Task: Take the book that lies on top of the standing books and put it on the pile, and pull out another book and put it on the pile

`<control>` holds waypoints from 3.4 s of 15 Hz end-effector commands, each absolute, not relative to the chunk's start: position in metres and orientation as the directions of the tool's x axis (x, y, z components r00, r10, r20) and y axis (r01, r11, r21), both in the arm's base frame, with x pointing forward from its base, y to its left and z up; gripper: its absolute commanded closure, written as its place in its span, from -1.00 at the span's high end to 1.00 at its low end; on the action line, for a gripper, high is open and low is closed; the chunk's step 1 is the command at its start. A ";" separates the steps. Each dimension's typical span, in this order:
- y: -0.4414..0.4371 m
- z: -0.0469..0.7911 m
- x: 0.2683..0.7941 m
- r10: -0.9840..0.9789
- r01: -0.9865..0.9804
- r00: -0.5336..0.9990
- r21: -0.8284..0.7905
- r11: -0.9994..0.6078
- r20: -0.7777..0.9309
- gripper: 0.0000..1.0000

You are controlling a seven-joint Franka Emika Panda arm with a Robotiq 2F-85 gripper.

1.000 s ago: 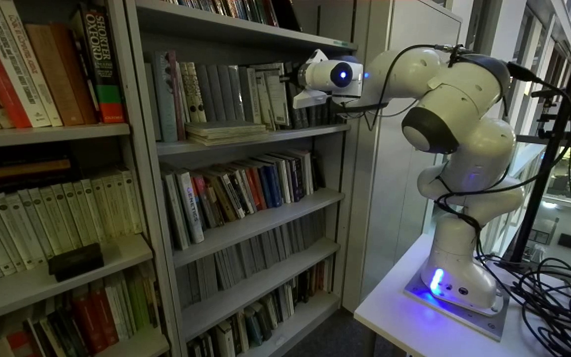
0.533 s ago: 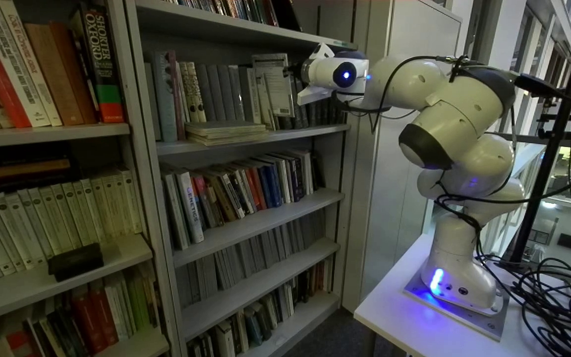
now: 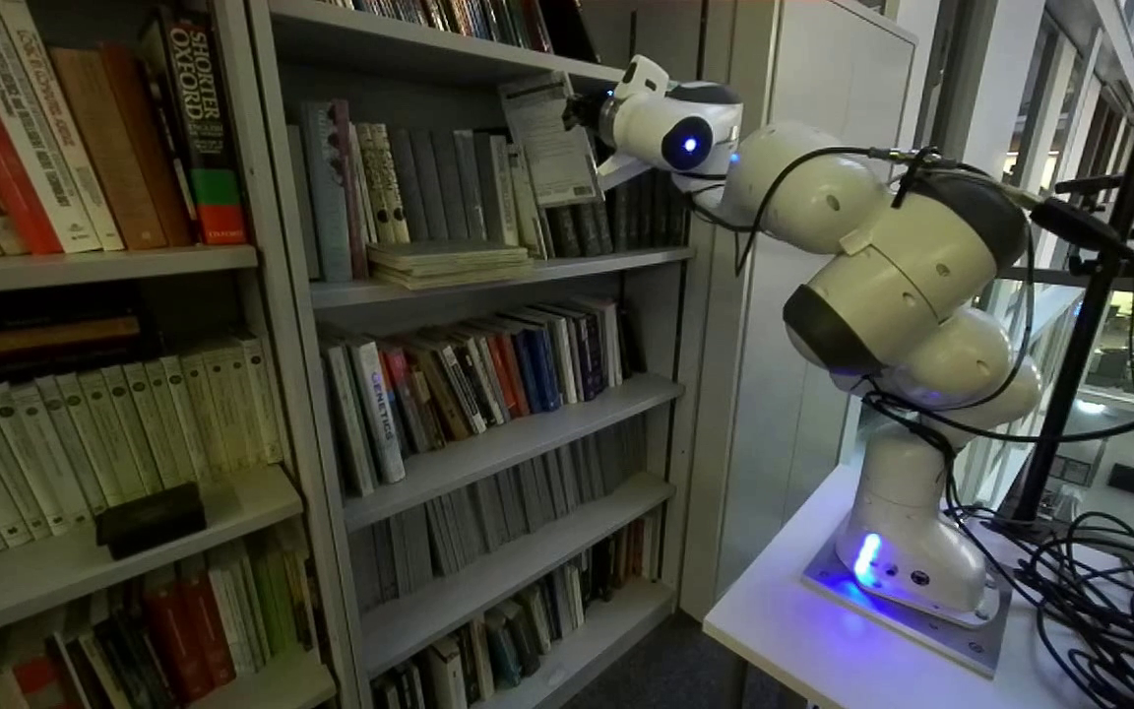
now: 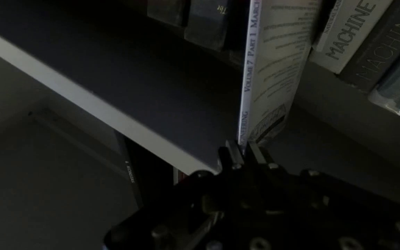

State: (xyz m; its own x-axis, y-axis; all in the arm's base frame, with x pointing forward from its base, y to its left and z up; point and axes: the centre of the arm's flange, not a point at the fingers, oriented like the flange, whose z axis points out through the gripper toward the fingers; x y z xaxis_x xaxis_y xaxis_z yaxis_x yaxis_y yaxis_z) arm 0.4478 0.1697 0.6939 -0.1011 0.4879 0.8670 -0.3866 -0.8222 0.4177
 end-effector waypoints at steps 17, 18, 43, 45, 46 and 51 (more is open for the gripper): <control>0.146 0.678 0.437 0.865 -0.235 0.035 0.845 -0.480 0.501 -0.96; 0.147 0.680 0.435 0.873 -0.218 0.038 0.856 -0.468 0.487 -0.96; 0.173 0.728 0.400 0.865 -0.280 -0.212 0.820 -0.499 0.454 -0.96; 0.180 0.731 0.398 0.863 -0.297 -0.242 0.813 -0.500 0.442 -0.96; 0.183 0.733 0.398 0.868 -0.310 -0.258 0.814 -0.490 0.424 -0.96; 0.215 0.764 0.379 0.916 -0.373 -0.314 0.855 -0.361 0.249 -0.96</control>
State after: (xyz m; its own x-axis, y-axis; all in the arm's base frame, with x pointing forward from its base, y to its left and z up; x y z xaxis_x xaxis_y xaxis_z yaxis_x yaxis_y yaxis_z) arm 0.3555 0.2665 0.8139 -0.2494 0.8946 0.3708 -0.3050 -0.4359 0.8467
